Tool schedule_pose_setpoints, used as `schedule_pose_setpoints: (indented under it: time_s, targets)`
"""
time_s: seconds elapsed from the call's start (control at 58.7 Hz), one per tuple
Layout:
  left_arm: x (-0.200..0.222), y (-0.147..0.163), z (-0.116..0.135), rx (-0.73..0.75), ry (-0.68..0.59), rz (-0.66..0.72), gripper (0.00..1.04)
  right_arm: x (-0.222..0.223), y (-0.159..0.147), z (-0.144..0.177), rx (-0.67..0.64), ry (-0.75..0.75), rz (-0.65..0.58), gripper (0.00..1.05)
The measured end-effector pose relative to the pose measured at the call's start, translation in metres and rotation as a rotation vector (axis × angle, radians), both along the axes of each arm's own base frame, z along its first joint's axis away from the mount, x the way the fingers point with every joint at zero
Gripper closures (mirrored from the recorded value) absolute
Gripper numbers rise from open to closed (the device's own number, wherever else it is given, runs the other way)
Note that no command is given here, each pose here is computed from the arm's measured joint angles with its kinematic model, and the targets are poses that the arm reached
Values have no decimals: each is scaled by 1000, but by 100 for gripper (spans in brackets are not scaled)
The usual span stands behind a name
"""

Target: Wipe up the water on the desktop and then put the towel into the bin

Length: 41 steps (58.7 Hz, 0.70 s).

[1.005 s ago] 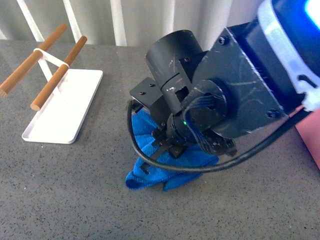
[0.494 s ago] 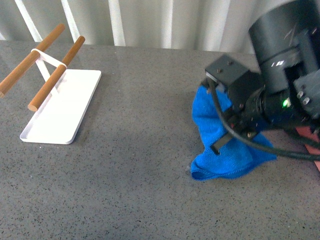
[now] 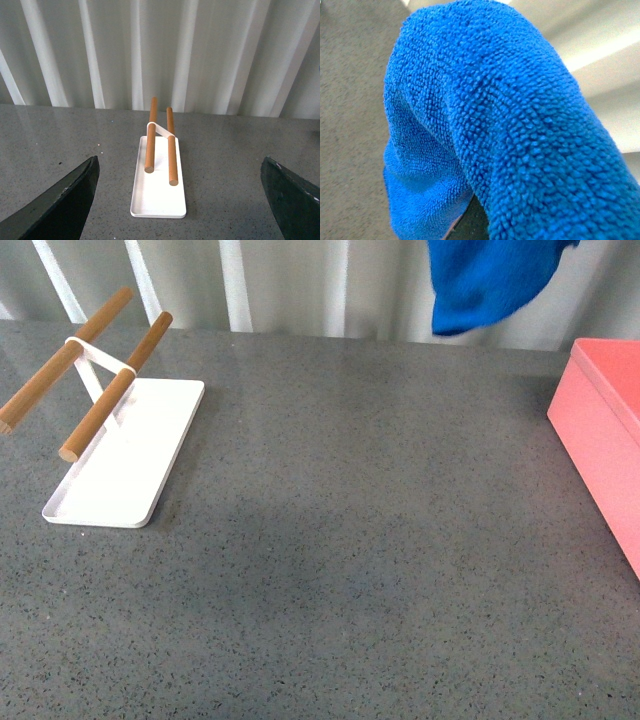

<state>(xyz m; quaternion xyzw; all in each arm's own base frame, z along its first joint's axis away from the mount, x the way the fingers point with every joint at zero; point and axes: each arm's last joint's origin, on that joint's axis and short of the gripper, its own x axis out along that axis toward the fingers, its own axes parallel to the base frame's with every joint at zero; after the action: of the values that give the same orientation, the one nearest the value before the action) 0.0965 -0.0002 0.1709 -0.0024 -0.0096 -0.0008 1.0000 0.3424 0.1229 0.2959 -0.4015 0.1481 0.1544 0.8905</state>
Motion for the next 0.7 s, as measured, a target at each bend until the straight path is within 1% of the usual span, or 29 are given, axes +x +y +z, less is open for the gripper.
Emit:
schedule_pose_setpoints:
  time_s: [0.085, 0.153, 0.239, 0.324, 0.375, 0.46, 0.511, 0.613, 0.698]
  targets:
    - [0, 0, 0, 0, 0, 0, 7, -3, -12, 23, 49, -117, -33, 101]
    - [0, 0, 0, 0, 0, 0, 7, -11, -28, 44, 99, -234, -93, 101]
    - [0, 0, 0, 0, 0, 0, 7, -19, -44, 53, 150, -300, -182, 101]
    - [0, 0, 0, 0, 0, 0, 7, -24, -60, 52, 205, -357, -287, 101]
    - [0, 0, 0, 0, 0, 0, 7, -26, -74, 43, 251, -397, -390, 101]
    - [0, 0, 0, 0, 0, 0, 7, -28, -90, 24, 293, -417, -504, 101]
    - [0, 0, 0, 0, 0, 0, 7, -29, -101, 7, 313, -410, -569, 101]
    - [0, 0, 0, 0, 0, 0, 7, -32, -116, -22, 331, -389, -632, 101]
    - [0, 0, 0, 0, 0, 0, 7, -34, -125, -39, 337, -371, -654, 101]
